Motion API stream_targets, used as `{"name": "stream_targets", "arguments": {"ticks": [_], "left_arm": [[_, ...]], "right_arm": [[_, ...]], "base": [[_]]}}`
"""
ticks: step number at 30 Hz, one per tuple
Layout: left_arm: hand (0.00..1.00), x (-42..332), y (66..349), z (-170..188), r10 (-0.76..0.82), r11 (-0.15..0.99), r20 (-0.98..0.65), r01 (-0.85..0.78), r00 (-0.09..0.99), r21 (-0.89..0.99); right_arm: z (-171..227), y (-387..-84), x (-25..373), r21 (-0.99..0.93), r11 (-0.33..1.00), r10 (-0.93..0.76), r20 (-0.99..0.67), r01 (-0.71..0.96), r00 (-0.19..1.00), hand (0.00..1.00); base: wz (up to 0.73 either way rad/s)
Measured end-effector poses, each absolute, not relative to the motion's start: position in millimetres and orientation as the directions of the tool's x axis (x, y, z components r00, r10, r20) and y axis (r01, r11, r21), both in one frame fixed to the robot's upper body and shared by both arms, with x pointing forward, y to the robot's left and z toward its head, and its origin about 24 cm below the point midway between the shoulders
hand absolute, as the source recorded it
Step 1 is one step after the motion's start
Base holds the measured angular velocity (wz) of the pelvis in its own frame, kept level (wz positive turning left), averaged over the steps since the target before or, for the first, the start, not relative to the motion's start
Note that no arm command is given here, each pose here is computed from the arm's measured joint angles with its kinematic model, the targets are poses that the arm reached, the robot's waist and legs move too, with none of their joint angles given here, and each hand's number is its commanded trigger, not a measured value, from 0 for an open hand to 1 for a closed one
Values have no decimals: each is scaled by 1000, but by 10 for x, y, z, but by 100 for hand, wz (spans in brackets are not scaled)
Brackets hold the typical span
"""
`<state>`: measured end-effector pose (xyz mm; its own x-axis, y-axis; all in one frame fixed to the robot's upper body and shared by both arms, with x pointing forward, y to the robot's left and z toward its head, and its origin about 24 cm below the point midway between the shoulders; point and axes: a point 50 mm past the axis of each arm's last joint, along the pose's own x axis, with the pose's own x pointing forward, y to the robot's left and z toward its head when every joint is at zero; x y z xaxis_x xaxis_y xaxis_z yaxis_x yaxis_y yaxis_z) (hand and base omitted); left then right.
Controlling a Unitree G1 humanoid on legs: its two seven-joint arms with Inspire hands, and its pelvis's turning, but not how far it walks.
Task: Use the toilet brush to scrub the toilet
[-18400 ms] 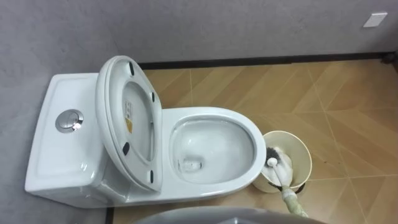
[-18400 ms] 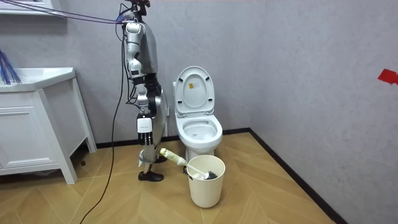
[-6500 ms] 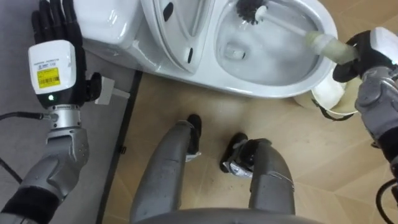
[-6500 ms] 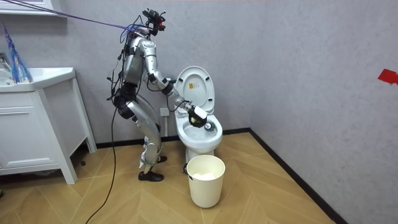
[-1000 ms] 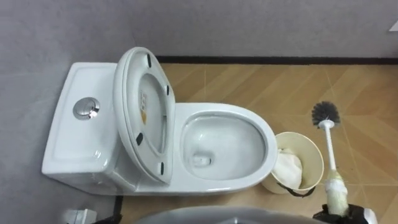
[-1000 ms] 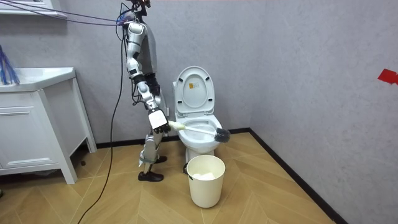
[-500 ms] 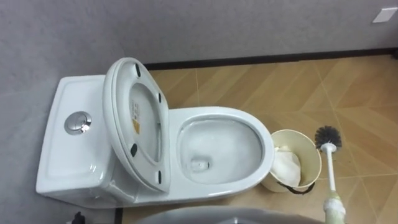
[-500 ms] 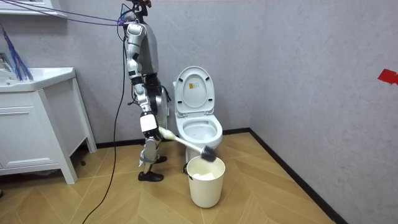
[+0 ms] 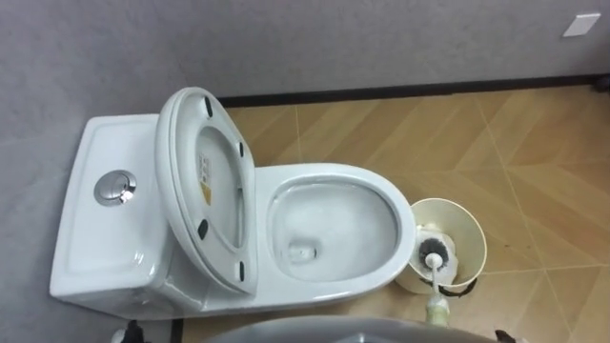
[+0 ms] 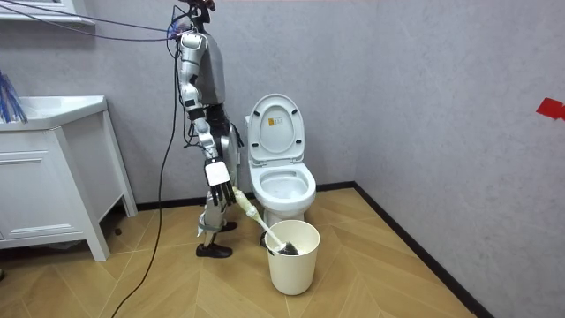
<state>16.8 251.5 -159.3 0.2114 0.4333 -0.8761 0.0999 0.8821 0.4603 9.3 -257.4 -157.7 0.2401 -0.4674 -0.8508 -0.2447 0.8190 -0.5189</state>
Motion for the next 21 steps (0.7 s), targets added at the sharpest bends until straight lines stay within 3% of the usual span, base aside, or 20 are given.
{"name": "stream_targets", "arguments": {"ticks": [7,21], "left_arm": [[0,125,2454,-1621,421,873,-887,181,188,453],[0,39,2360,-1652,406,876,-904,227,131,426]], "right_arm": [[-1608,-2498,172,-465,820,-403,-883,-333,240,0],[-1682,-2418,-53,-282,911,-283,-958,-300,44,0]], "base": [[0],[0]]}}
